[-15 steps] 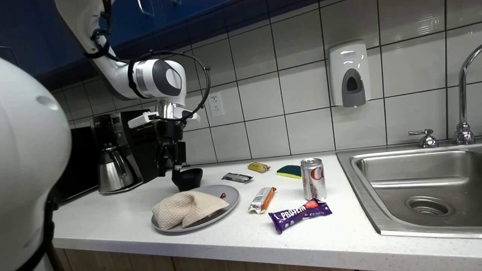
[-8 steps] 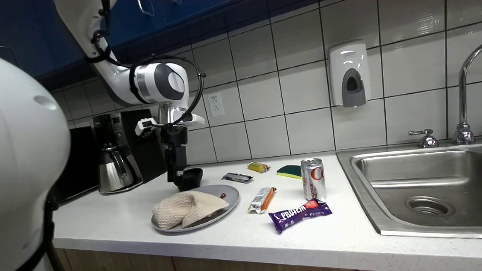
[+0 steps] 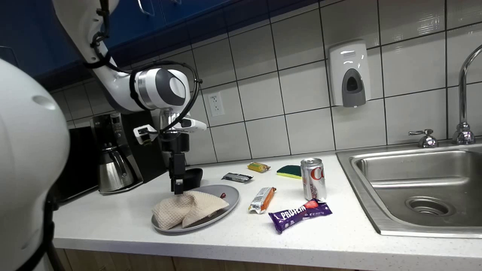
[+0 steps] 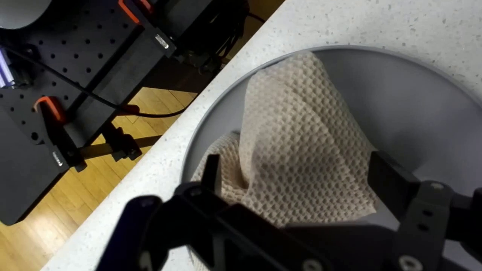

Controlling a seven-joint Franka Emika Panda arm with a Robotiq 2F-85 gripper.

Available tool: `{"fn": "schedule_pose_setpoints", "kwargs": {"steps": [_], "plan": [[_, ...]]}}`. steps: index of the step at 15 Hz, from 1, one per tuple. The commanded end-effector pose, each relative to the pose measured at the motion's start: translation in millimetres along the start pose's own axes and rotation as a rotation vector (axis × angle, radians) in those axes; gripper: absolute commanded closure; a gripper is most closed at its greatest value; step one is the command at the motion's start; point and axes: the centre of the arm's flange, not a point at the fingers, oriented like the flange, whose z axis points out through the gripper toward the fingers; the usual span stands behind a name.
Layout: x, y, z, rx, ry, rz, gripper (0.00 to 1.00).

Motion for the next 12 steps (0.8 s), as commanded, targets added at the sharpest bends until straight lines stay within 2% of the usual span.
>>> {"fn": "schedule_pose_setpoints", "kwargs": {"steps": [1,7,12], "plan": [[4.2,16.7,4.2,0.011,0.049,0.044,0.00],[14.0,21.1,19.4,0.014,0.107,0.039,0.00],[14.4,22.1,30.6,0.005,0.115,0.032,0.00]]}}
